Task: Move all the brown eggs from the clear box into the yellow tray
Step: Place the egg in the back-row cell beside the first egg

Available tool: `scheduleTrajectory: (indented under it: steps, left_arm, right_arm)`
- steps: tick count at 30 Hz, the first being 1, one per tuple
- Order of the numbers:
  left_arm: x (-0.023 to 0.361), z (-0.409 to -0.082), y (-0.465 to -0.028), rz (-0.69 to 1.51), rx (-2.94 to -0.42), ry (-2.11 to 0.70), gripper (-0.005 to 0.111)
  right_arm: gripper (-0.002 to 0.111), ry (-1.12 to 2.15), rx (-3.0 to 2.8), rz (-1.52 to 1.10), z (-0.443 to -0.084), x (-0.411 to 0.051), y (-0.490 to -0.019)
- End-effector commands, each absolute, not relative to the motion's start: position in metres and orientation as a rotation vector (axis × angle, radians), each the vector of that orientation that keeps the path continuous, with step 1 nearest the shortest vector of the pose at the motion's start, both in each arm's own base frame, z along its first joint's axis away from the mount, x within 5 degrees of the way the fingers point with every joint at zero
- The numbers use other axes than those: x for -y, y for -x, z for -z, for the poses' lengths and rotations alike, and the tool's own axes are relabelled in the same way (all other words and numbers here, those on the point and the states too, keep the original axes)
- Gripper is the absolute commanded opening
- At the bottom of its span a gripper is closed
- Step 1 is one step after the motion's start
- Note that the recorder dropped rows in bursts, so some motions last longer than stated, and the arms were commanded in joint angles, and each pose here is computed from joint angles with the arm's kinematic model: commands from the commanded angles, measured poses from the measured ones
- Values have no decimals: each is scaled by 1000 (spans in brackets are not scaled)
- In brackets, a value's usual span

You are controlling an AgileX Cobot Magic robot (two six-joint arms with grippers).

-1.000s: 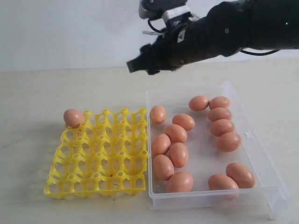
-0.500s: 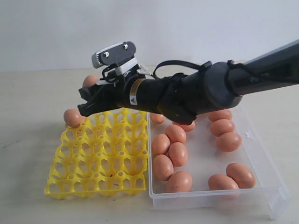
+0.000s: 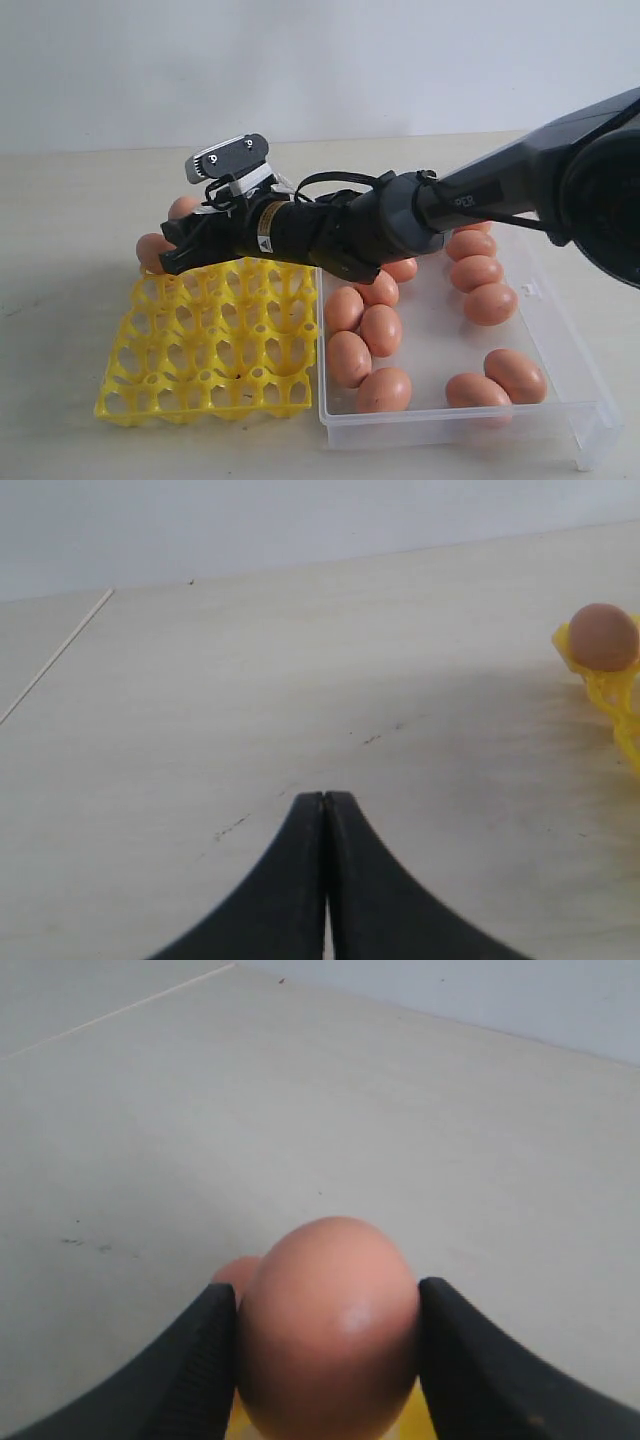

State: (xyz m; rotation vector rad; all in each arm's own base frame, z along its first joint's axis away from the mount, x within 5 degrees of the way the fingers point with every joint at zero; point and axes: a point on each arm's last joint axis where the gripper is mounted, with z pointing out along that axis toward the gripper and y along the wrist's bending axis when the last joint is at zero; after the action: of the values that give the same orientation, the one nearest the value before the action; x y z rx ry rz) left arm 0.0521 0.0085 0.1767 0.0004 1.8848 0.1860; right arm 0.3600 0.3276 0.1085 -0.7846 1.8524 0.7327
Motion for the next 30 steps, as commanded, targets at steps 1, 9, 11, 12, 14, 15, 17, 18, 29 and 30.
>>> scheduleTrajectory:
  steps: [1,9,11,12,14,15,17,18,29,30]
  left_arm:
    - [-8,-179,-52,-177,-1866,2,0]
    - [-8,-179,-52,-177,-1866,2,0]
    - [-8,-179,-52,-177,-1866,2,0]
    - [-8,-179,-52,-177,-1866,2,0]
    - [-8,-179,-52,-177,-1866,2,0]
    - [-8,-179,-52,-177,-1866,2,0]
    - [-8,-179,-52,-177,-1866,2,0]
    - [-8,-179,-52,-177,-1866,2,0]
    - [-8,-179,-52,-177,-1866,2,0]
    - [-8,-179,-52,-177,-1866,2,0]
  right_arm:
    - [4,789,-1850,-721,-104,-327,-367]
    - [49,788,-1882,-694,-98,-326,-370]
    - [63,777,-1887,-699,-99,-326,-371]
    - [68,771,-1891,-701,-100,-326,-371]
    - [73,755,-1902,-697,-105,-325,-371]
    - [74,749,-1912,-686,-109,-324,-371]
    - [73,741,-1926,-643,-126,-321,-372]
    - [72,727,-1953,-604,-138,-317,-372]
    - [15,705,-2544,108,-240,-215,-332]
    - [15,693,-2604,94,-240,-207,-328]
